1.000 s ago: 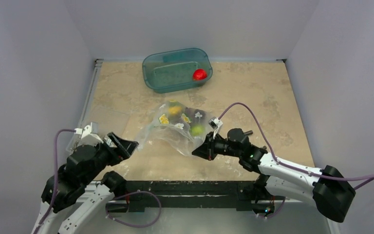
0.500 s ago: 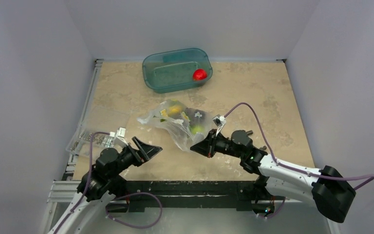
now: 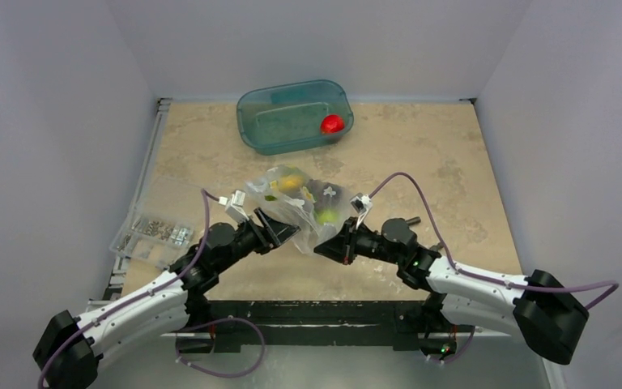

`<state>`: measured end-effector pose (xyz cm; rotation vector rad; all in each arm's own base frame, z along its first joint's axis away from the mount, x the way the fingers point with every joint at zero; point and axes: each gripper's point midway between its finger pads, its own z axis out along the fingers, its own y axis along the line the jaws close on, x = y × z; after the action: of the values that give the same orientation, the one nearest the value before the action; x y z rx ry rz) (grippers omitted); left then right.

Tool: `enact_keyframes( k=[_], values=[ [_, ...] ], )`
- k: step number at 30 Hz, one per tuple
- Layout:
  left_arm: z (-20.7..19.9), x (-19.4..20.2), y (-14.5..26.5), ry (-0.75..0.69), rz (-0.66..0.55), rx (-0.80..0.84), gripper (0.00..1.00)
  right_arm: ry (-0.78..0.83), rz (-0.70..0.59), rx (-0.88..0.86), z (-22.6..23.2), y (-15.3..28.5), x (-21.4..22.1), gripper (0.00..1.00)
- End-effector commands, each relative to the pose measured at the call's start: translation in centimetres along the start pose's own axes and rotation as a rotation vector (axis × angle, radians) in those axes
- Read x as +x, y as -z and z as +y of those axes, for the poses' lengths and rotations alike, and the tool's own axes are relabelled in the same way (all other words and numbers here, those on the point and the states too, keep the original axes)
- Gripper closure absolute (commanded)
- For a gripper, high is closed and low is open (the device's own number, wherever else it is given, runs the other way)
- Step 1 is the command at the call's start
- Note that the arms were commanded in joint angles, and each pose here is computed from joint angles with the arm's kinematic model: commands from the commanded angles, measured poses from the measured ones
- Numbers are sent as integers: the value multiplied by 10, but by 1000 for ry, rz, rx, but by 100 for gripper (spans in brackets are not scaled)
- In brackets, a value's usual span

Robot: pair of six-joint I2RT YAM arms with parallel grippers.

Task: Take the fake fruits out of the plastic bag
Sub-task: Adjust the plastic bag at the center of the board.

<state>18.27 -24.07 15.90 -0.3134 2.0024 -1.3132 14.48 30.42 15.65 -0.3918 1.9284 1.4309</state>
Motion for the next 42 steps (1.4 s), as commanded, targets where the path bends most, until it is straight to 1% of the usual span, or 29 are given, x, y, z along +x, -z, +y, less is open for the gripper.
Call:
enact_keyframes(
  k=[1, 2, 3, 4, 5, 6, 8, 10, 12, 13, 14, 15, 16, 17, 18, 21, 24, 27, 29, 30, 31, 32, 33, 34, 35, 37, 39, 40, 42],
  values=[
    [-20, -33, -14, -37, -154, 42, 37, 31, -20, -60, 12, 1, -1, 95],
    [-17, -32, -17, -44, -151, 31, 41, 37, -19, -61, 12, 1, 0, 94],
    [-12, -31, -19, -50, -149, 9, 50, 42, -19, -60, 11, 2, 0, 93],
    [-4, -30, -20, -53, -148, -18, 63, 48, -18, -57, 10, 2, 1, 91],
    [3, -30, -20, -55, -153, -45, 79, 58, -15, -53, 10, 3, 1, 88],
    [13, -27, -18, -52, -157, -69, 85, 68, -12, -41, 8, 4, 1, 85],
    [23, -27, -12, -35, -187, -62, 94, 95, -20, -2, 3, 8, -1, 76],
    [31, -26, -6, -20, -213, -51, 98, 124, -47, 53, -5, 16, -5, 70],
    [38, -25, -2, -9, -221, -55, 100, 169, -81, 64, -5, 25, -9, 68],
    [40, -24, 0, -5, -222, -54, 100, 175, -94, 73, -6, 29, -10, 73],
    [40, -23, 1, -1, -224, -49, 100, 167, -100, 80, -6, 32, -11, 83],
    [41, -23, 3, 2, -226, -44, 100, 158, -99, 69, -2, 34, -11, 91],
    [42, -22, 4, 5, -228, -39, 100, 160, -90, 42, 4, 36, -10, 93],
    [43, -21, 5, 6, -228, -37, 100, 179, -77, 15, 11, 37, -11, 93],
    [43, -21, 6, 7, -230, -33, 100, 204, -69, 15, 15, 38, -15, 90],
    [43, -20, 6, 2, -227, -26, 100, 261, -111, 154, 15, 45, -50, 72],
    [39, -19, 5, -4, -215, -14, 100, 307, -129, 233, 28, 47, -84, 57],
    [35, -18, 4, -14, -202, -9, 100, 368, -144, 234, 45, 37, -113, 44],
    [35, -17, 2, -22, -192, -16, 100, 422, -123, 196, 57, 23, -123, 39],
    [36, -17, 2, -23, -189, -20, 100, 444, -110, 192, 59, 16, -127, 30],
    [35, -17, 1, -21, -187, -21, 100, 457, -95, 193, 58, 10, -129, 18],
    [34, -17, 1, -20, -187, -18, 100, 461, -80, 185, 58, 2, -128, 11],
    [33, -17, 1, -22, -187, -17, 100, 467, -41, 167, 57, -6, -123, 10],
    [33, -18, 1, -20, -188, -17, 100, 479, 6, 157, 53, -14, -115, 14],
    [32, -18, 1, -20, -190, -16, 100, 471, 61, 122, 52, -21, -103, 22],
    [32, -20, 1, -18, -194, -18, 100, 382, 162, 3, 52, -33, -65, 44],
    [32, -22, 2, -19, -204, -23, 100, 264, 209, -30, 34, -37, -27, 67],
    [32, -23, 3, -20, -208, -26, 100, 213, 234, -28, 22, -35, -6, 74],
    [33, -24, 4, -22, -215, -33, 100, 163, 269, -11, -4, -30, 30, 76]
  ],
)
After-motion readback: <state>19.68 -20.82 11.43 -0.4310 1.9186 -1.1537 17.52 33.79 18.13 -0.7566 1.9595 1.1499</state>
